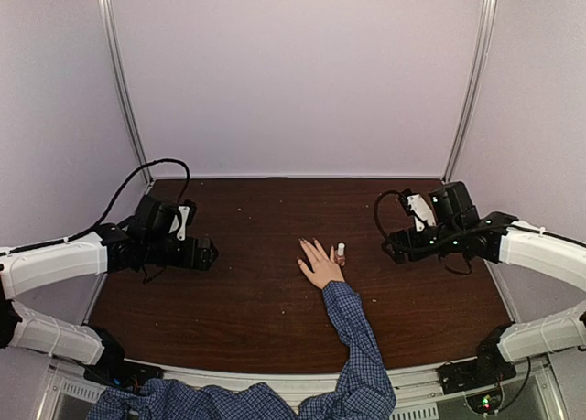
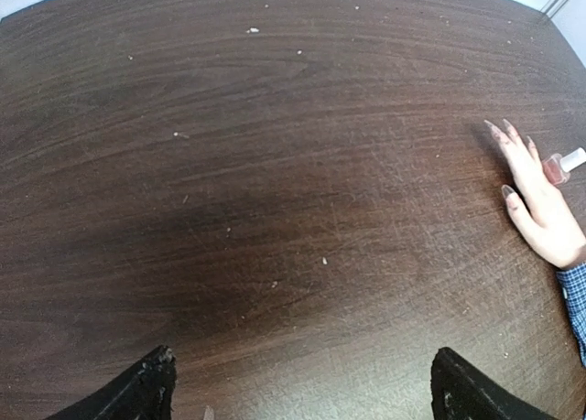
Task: Paint the nails
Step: Pick up the nail polish bottle from the center of the board.
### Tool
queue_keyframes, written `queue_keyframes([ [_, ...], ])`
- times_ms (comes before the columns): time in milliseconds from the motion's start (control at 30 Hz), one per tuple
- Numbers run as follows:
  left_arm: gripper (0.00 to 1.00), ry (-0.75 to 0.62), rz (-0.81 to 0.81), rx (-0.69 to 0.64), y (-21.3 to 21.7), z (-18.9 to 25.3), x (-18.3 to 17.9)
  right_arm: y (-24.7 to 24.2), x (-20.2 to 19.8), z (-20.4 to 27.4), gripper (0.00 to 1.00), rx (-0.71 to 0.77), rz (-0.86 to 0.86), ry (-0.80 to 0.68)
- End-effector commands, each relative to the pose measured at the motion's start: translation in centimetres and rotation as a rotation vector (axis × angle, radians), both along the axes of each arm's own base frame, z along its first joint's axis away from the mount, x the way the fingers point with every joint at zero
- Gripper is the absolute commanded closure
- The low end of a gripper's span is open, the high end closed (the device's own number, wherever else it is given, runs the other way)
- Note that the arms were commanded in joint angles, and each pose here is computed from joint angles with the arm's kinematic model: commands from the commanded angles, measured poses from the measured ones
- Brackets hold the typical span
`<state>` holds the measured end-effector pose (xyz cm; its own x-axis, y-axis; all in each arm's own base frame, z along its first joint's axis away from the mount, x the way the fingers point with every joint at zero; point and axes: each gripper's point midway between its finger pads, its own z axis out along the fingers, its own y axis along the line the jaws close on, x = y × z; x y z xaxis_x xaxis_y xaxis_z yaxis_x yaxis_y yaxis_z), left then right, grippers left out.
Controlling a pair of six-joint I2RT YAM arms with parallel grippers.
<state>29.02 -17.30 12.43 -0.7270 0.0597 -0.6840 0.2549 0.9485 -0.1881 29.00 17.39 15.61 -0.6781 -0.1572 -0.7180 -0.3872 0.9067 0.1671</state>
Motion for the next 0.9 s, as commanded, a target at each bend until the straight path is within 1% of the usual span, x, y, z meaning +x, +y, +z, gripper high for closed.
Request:
queue_keyframes([
  [0,0.02,-0.066,-0.047,-0.024,-0.9,1.6,0.4,2.3,0.6,0.3,0.12,-0.030,0.057,-0.004],
  [100,0.02,-0.073,-0.053,-0.018,-0.8,1.6,0.4,4.3,1.0,0.0,0.17,-0.059,0.091,0.006],
  [333,0.02,-0.066,-0.060,-0.028,-1.1,1.1,0.3,9.2,1.9,-1.5,0.24,-0.158,0.176,0.032],
  [467,0.02,-0.059,-0.064,-0.025,-1.1,0.9,0.2,11.2,3.0,-2.8,0.29,-0.159,0.187,0.056],
  [567,0.02,-0.062,-0.064,-0.023,-0.9,1.1,0.0,12.2,3.9,-3.8,0.33,-0.180,0.191,0.079],
  [700,0.02,-0.068,-0.058,-0.016,-0.5,1.1,-0.2,12.6,4.9,-5.1,0.42,-0.207,0.175,0.092],
  [867,0.02,-0.067,-0.051,-0.002,-0.2,0.8,-0.3,13.3,5.6,-6.3,0.49,-0.220,0.173,0.103],
])
